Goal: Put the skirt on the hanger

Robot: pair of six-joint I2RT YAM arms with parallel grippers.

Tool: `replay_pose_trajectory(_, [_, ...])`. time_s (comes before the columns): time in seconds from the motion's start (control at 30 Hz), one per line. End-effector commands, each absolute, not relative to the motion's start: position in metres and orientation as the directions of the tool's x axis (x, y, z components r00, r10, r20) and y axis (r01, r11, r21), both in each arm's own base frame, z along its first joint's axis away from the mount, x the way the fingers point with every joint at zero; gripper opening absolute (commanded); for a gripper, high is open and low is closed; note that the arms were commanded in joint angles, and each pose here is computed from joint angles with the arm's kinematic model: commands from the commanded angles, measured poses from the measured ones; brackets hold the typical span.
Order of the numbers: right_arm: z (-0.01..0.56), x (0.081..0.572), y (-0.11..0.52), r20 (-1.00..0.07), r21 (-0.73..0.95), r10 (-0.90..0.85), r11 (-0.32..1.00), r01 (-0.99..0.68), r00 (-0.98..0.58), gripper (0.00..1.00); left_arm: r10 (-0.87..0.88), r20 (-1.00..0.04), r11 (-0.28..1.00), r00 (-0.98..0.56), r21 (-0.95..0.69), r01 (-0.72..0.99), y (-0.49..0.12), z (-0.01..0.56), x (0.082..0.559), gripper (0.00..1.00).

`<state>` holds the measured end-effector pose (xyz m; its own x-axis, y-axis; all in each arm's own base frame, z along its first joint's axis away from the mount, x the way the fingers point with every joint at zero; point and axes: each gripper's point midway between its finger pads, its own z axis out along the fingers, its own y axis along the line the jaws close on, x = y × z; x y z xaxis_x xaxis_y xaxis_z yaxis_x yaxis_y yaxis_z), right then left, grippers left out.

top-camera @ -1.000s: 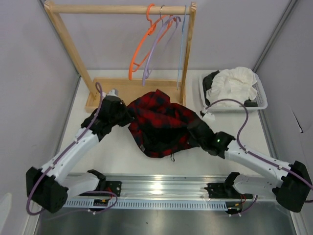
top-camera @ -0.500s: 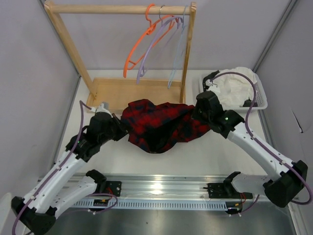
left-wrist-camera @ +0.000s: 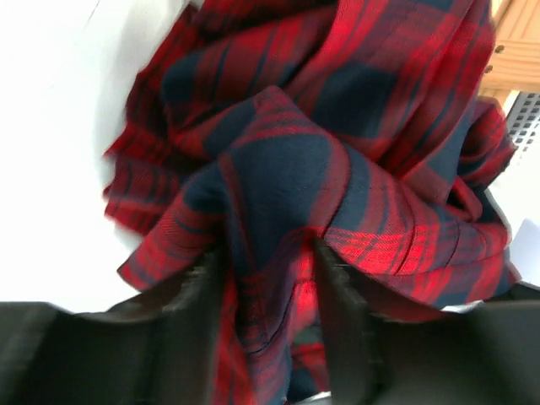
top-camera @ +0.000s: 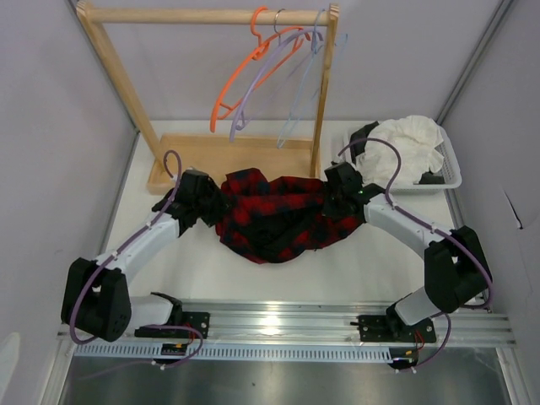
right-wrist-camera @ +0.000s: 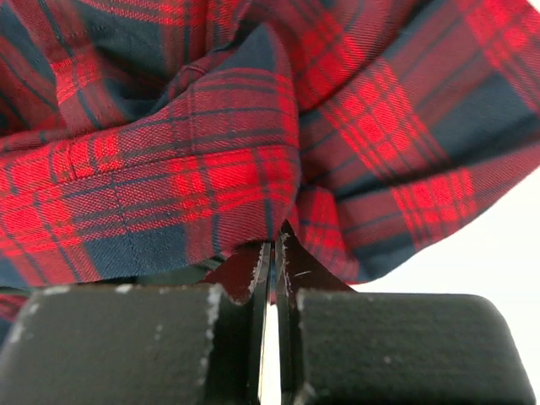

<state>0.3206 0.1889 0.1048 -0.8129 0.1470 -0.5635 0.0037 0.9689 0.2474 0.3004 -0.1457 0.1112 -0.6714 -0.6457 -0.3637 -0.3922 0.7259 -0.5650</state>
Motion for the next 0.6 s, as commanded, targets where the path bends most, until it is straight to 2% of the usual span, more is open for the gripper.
replay_pose_trajectory(0.0, [0.109,0.325,0.215,-0.588,0.276,0.089,0.957,-0.095,-0.804,0.07,-0.629,-0.411,0.696,-0.660,-0.676,-0.242,-0.163,0.156,0.336,0.57])
replay_pose_trajectory(0.03, [0.108,0.324,0.216,-0.589,0.268,0.085,0.959,-0.095,-0.804,0.10,-0.611,-0.421,0.696,-0.671,-0.690,-0.201,-0.168,0.163,0.338,0.63])
replay_pose_trajectory(0.1, [0.107,0.323,0.218,-0.591,0.263,0.080,0.960,-0.099,-0.803,0.15,-0.571,-0.466,0.725,-0.676,-0.672,-0.150,-0.168,0.176,0.343,0.68])
replay_pose_trajectory(0.3, [0.101,0.328,0.224,-0.578,0.257,0.064,0.961,-0.106,-0.813,0.17,-0.455,-0.556,0.782,-0.696,-0.623,-0.013,-0.168,0.201,0.332,0.79])
replay_pose_trajectory(0.47, [0.101,0.336,0.226,-0.575,0.250,0.062,0.963,-0.102,-0.816,0.17,-0.298,-0.675,0.897,-0.675,-0.440,0.044,-0.141,0.208,0.320,0.80])
replay_pose_trajectory(0.57, [0.099,0.341,0.228,-0.571,0.246,0.060,0.964,-0.101,-0.819,0.17,-0.225,-0.702,0.925,-0.676,-0.371,0.078,-0.132,0.216,0.311,0.80])
